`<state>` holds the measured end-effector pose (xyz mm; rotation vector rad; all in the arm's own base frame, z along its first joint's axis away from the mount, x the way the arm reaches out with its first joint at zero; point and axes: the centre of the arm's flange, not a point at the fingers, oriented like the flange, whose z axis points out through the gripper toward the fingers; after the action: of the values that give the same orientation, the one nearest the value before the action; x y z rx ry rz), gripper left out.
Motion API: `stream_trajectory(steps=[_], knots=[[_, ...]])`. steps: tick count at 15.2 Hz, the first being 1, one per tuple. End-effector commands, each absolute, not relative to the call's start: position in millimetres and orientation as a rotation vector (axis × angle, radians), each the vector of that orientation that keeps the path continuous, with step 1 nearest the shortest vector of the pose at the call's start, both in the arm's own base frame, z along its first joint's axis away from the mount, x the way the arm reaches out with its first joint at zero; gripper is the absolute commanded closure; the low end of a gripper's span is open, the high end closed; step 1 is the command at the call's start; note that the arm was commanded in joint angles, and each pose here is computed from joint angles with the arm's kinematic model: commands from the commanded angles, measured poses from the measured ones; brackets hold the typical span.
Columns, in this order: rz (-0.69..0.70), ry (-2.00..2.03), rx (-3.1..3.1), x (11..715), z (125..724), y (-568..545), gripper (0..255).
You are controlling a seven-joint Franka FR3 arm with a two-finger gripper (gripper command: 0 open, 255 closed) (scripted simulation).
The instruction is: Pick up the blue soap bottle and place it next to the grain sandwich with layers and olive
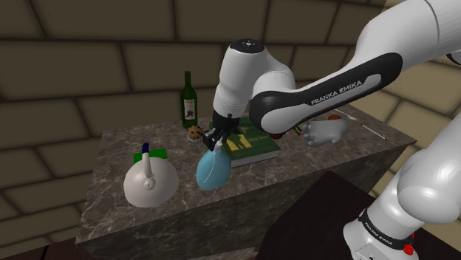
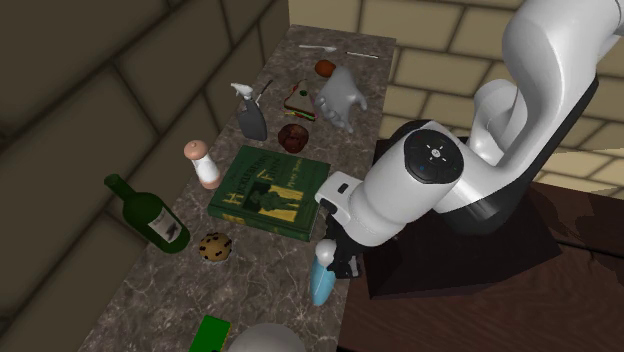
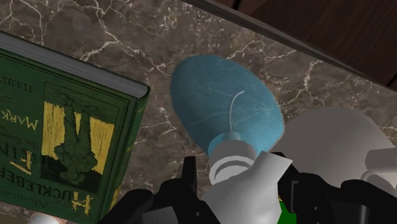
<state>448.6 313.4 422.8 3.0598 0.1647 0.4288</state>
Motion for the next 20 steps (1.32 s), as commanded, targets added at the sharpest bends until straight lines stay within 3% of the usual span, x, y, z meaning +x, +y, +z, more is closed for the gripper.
stream_trajectory(steps=[1, 20], knots=[[0.428, 0.165, 3.060, 448.5, 422.5, 313.5, 255], [0.428, 0.165, 3.060, 448.5, 522.8, 313.5, 255]])
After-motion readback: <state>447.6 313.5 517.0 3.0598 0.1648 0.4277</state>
